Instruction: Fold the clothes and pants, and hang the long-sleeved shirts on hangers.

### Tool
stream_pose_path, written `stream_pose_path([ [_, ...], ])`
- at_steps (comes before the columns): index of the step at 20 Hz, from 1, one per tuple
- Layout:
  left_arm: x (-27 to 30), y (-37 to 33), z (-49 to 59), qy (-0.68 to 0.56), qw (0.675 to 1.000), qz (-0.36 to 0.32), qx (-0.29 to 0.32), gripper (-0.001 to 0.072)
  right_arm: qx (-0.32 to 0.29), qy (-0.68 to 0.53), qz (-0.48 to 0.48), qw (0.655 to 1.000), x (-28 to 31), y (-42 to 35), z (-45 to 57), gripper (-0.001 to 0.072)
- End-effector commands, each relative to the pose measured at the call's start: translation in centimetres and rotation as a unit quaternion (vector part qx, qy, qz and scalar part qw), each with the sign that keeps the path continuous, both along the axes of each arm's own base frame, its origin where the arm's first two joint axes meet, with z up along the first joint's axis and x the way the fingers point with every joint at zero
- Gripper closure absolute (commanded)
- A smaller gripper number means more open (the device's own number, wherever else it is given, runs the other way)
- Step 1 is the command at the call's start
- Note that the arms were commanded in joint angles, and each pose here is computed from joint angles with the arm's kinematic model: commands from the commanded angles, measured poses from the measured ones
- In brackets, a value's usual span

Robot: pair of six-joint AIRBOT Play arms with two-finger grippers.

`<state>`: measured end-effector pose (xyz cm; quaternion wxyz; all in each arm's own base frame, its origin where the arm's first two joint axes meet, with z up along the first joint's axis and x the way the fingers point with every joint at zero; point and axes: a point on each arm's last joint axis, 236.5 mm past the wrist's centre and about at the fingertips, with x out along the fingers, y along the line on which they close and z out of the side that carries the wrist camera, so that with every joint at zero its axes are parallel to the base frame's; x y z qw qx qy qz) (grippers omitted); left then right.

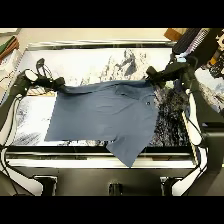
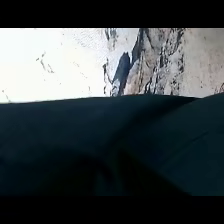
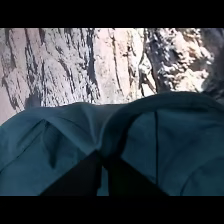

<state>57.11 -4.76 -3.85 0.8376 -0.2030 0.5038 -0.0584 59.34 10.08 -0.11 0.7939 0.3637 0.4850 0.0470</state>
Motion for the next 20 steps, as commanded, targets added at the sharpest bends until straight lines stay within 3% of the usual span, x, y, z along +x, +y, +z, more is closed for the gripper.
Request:
stream_pose_path([
  [1,0.3,-0.8,-2.2,0.014,1.0,0.009,-0.023,0.0218,0.019,0.014,-0.022,0.999,1.0,0.3,-3.0,0.046],
  [4,0.5,1.0,1.3,0.003,0.999,0.015,-0.036,0.0177,-0.008,0.002,0.031,0.999,-0.8,-1.4,0.0,0.0379],
  [6,-0.9,3.4,4.4,0.001,1.0,0.002,-0.028,0.0177,-0.045,-0.012,0.096,0.994,-3.4,-3.9,3.3,0.0278],
  [9,-5.1,7.4,7.8,0.032,0.999,-0.002,-0.023,0.0177,-0.093,0.015,0.164,0.982,-9.2,-9.1,6.1,0.0281],
  [14,-14.3,11.7,9.1,0.072,0.992,0.083,-0.057,0.0178,-0.05,0.088,0.164,0.981,-20.3,-9.6,1.3,0.0286],
  [17,-21.6,11.4,6.0,0.11,0.983,0.129,-0.075,0.0177,0.002,0.15,0.171,0.974,-28.3,-6.3,-4.0,0.028],
  [20,-26.8,9.6,3.6,0.14,0.976,0.144,-0.088,0.0177,0.04,0.172,0.177,0.968,-32.7,-4.0,-6.7,0.028],
])
